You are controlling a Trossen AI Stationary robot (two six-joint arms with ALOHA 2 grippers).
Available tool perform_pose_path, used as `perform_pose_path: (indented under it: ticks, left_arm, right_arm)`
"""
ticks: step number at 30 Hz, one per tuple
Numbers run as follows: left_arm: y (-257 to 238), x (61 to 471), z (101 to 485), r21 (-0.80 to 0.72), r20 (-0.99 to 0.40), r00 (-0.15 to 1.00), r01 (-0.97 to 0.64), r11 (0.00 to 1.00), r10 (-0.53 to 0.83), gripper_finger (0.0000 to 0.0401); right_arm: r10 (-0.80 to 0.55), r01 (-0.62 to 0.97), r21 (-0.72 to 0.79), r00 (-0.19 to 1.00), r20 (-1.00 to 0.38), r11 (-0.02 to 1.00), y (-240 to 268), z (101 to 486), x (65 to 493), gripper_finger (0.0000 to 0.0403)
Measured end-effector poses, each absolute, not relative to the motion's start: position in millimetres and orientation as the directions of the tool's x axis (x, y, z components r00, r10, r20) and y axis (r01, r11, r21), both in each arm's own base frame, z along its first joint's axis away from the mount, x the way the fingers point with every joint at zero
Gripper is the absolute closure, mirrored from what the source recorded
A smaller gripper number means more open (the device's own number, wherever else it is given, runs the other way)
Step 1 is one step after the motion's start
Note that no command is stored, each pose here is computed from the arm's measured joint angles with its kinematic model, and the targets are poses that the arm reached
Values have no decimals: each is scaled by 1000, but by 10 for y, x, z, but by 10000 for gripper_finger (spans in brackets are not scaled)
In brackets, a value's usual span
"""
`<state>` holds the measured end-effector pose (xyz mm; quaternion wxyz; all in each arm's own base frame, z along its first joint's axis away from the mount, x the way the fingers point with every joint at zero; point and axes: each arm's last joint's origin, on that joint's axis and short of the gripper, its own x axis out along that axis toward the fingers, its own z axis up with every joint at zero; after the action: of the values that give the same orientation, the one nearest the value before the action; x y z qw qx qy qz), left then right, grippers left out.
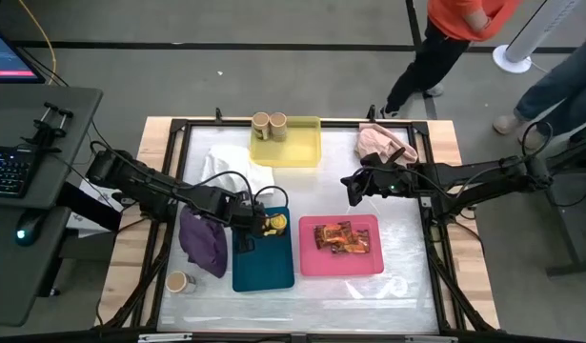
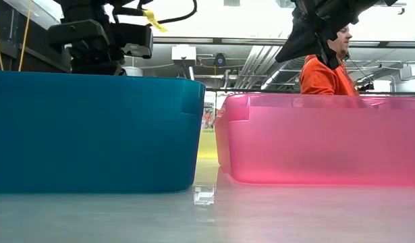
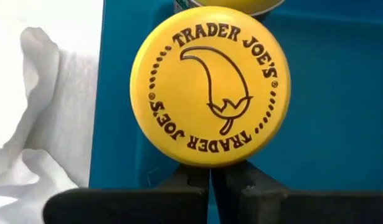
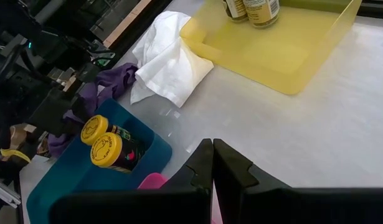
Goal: Sort spices by type
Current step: Adjust the left yellow seasoning bottle in the blue bin, then adjust the blue bin
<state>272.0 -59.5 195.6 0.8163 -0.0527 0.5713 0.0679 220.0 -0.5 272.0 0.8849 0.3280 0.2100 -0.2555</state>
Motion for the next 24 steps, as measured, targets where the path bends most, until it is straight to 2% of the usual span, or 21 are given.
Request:
perform_pose_path:
  ticks: [10,16,24]
  left_arm:
    - [-604,2738,1963,-25,-935,355,-148,989,30,401]
    - [-545,2594,2083,10,-953,298,-163,987,59,401]
    - [-417,2214,2401,17,-955,271,-358,934,121,401]
  right_arm:
    - [-314,590,473,781,-539,654,-5,2720,2200,402]
    - [-315,591,472,780,-541,654,-5,2718,2199,402]
    - [-315,593,463,776,-546,659,-5,2713,2194,402]
